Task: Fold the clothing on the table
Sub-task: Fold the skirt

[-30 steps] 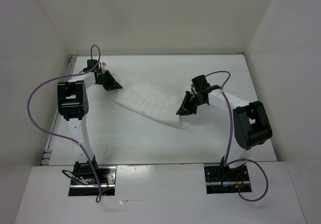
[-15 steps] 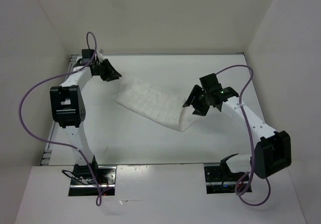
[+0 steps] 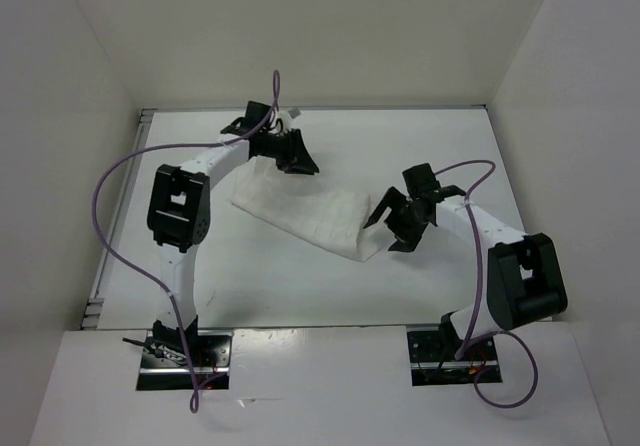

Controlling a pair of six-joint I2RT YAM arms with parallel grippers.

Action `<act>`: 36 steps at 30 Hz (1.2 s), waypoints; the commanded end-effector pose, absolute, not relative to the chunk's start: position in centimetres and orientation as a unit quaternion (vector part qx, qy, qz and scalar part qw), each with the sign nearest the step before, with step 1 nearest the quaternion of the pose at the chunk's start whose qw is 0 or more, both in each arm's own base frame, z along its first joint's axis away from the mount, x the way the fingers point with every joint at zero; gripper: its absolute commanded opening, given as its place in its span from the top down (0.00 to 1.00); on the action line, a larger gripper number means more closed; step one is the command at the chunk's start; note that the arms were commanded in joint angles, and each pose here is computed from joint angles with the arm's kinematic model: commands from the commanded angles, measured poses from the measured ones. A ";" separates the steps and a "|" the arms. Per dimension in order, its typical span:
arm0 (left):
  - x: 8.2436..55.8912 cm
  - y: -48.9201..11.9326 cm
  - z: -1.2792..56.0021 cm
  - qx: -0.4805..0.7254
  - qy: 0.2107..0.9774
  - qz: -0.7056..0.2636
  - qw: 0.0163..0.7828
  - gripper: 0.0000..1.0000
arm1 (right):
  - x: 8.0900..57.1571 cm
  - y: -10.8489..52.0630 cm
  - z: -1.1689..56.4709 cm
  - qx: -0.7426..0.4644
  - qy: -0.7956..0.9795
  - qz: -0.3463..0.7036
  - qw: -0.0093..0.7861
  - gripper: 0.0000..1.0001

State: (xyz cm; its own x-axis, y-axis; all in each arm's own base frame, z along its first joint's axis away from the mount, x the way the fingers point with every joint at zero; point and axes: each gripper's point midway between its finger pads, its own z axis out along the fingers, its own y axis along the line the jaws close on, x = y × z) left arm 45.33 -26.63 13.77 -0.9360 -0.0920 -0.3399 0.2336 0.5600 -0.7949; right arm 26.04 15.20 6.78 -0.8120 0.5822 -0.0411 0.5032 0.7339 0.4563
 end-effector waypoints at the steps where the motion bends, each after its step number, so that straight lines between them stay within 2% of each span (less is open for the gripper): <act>1: 44.9 -27.7 11.4 0.060 0.860 -0.486 0.141 0.65 | 28.9 16.5 6.8 0.285 0.916 0.257 0.113 0.07; 6: 43.7 -28.7 8.5 0.058 0.864 -0.489 0.102 0.65 | 29.3 17.3 4.8 0.287 0.916 0.266 0.089 0.07; 14: 41.7 -30.4 7.2 0.075 0.869 -0.482 0.077 0.65 | 28.8 17.7 1.6 0.277 0.924 0.260 0.048 0.07; 16: 41.3 -30.3 6.8 0.072 0.871 -0.481 0.071 0.65 | 28.9 17.9 1.1 0.270 0.925 0.264 0.046 0.12; 17: 40.9 -30.0 5.9 0.069 0.875 -0.474 0.065 0.65 | 28.6 18.0 0.5 0.272 0.925 0.263 0.034 0.16; 18: 40.6 -30.0 5.6 0.067 0.876 -0.473 0.061 0.65 | 28.5 17.9 0.1 0.269 0.927 0.260 0.030 0.35; 20: 40.1 -29.6 4.8 0.064 0.881 -0.466 0.053 0.65 | 28.8 18.0 -0.5 0.270 0.927 0.258 0.027 0.50; 21: 39.8 -29.5 4.8 0.063 0.882 -0.465 0.050 0.65 | 29.2 18.1 -0.2 0.264 0.928 0.260 0.033 0.66; 23: 39.7 -29.0 4.4 0.060 0.883 -0.463 0.048 0.65 | 30.1 18.0 -0.3 0.265 0.929 0.256 0.045 0.79; 24: 39.5 -28.9 4.2 0.058 0.884 -0.462 0.044 0.65 | 30.0 17.7 -0.9 0.264 0.931 0.246 0.044 0.94; 25: 39.5 -28.9 4.2 0.058 0.884 -0.462 0.044 0.65 | 31.2 17.9 -0.6 0.262 0.931 0.249 0.057 1.00; 31: 39.0 -28.8 4.1 0.061 0.884 -0.461 0.043 0.65 | 33.6 16.5 0.4 0.233 0.944 0.218 0.088 1.00; 36: 37.3 -28.3 2.5 0.048 0.888 -0.457 0.014 0.65 | 34.5 11.8 1.9 0.244 0.946 0.192 0.097 1.00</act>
State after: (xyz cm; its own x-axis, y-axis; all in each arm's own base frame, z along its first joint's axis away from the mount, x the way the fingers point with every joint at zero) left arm 38.48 -28.93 3.03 -0.9957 0.0547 -0.0747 0.0925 0.5599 -0.8234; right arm 33.43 16.65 1.81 -0.8796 0.4755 -0.0117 0.4037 0.7592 0.5106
